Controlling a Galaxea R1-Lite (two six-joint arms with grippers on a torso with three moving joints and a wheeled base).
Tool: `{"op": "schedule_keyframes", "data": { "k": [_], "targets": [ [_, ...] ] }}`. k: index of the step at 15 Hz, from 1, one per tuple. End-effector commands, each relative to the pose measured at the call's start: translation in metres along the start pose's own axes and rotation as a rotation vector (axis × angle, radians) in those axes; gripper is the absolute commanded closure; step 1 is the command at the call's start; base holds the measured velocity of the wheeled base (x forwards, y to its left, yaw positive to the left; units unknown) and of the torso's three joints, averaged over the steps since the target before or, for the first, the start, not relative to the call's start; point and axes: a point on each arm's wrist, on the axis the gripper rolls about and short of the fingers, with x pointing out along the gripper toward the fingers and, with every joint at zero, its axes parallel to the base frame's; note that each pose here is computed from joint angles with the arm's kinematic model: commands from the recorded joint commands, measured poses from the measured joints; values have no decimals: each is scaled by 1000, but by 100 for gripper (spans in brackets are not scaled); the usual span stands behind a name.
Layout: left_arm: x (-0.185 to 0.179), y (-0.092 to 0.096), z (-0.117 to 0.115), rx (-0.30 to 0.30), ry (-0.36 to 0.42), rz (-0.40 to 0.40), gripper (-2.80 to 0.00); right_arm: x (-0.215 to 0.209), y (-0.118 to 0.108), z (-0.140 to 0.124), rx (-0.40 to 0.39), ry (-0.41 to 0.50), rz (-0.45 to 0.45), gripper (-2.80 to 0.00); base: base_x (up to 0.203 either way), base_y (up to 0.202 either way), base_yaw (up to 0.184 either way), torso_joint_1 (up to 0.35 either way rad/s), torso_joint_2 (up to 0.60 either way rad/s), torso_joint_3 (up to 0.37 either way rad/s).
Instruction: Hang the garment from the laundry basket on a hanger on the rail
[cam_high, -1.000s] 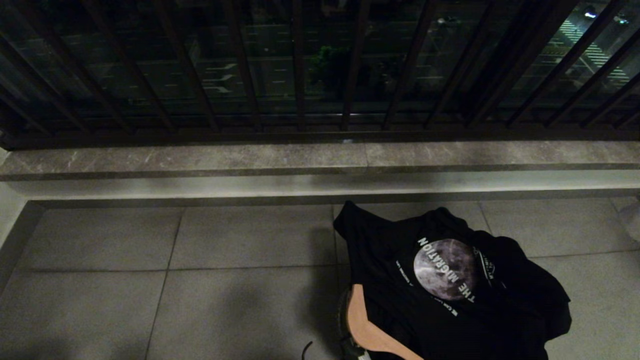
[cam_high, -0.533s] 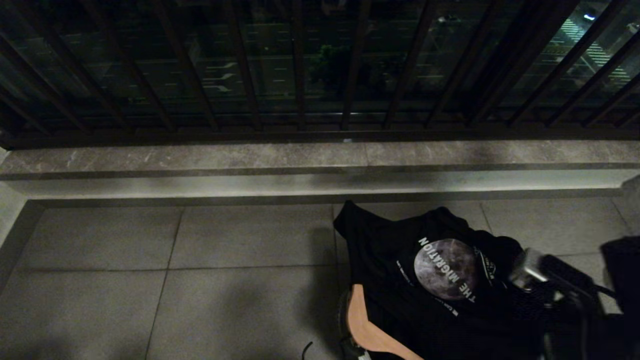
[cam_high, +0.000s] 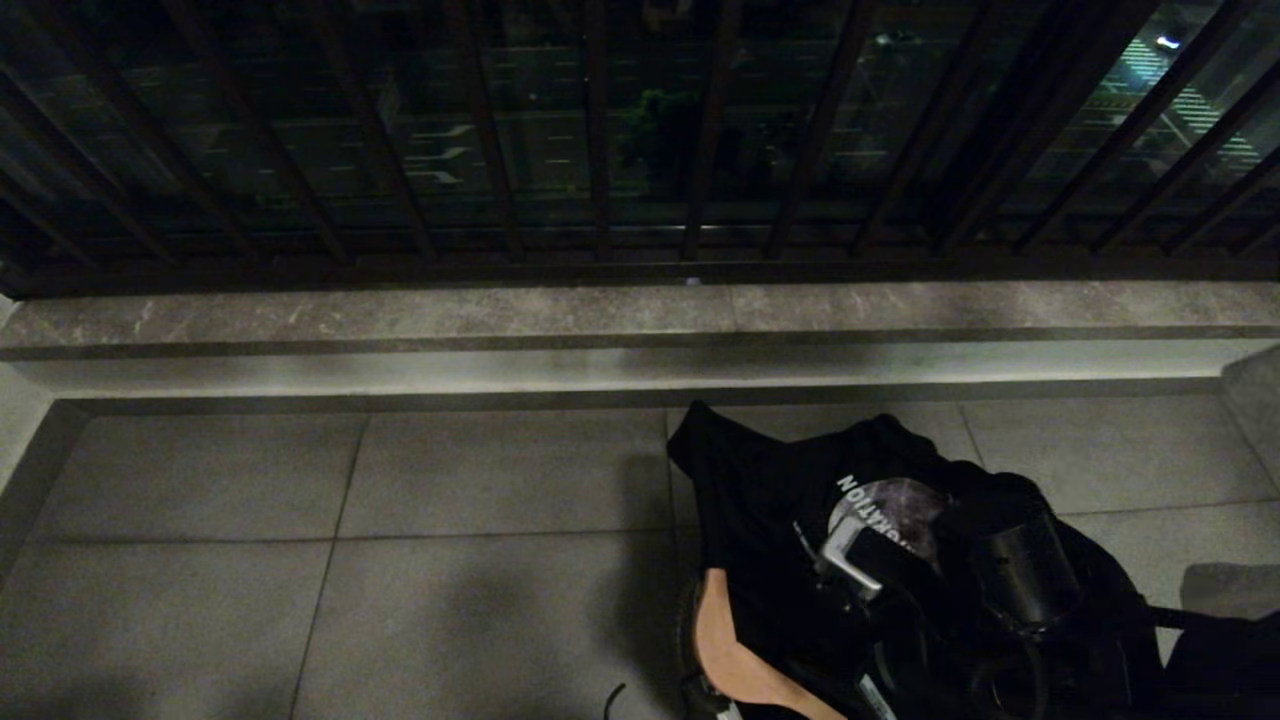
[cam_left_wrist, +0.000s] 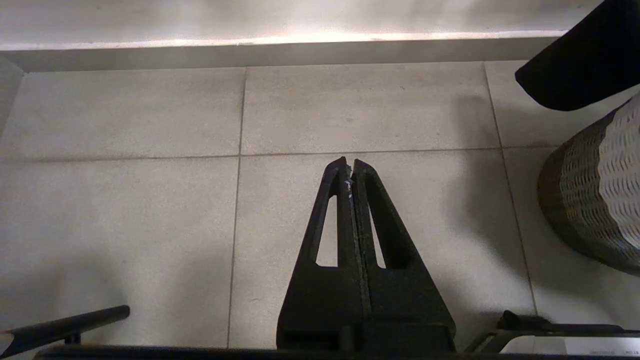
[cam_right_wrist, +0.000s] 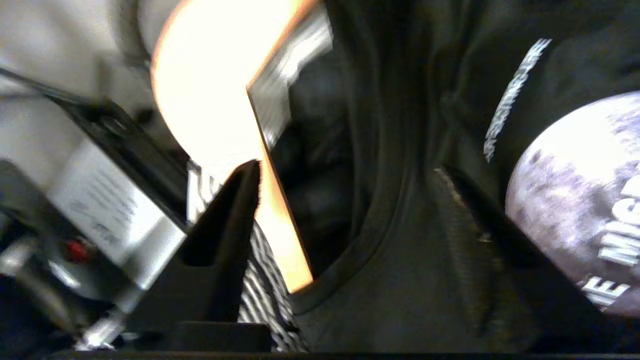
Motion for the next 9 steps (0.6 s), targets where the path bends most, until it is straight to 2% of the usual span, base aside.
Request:
{"op": "schedule_keyframes", "data": {
  "k": [1, 5, 9],
  "targets": [
    [0, 0, 0, 0, 2, 0, 0, 14, 6, -11, -21, 36, 7, -280, 0, 0, 0, 0, 0, 0],
    [0, 0, 0, 0, 2, 0, 0, 9, 23, -36, -136, 9, -2, -280, 0, 0, 0, 0, 0, 0],
    [0, 0, 0, 0, 2, 0, 0, 4, 48, -36, -220, -31, 74, -280, 0, 0, 0, 0, 0, 0]
  ]
}}
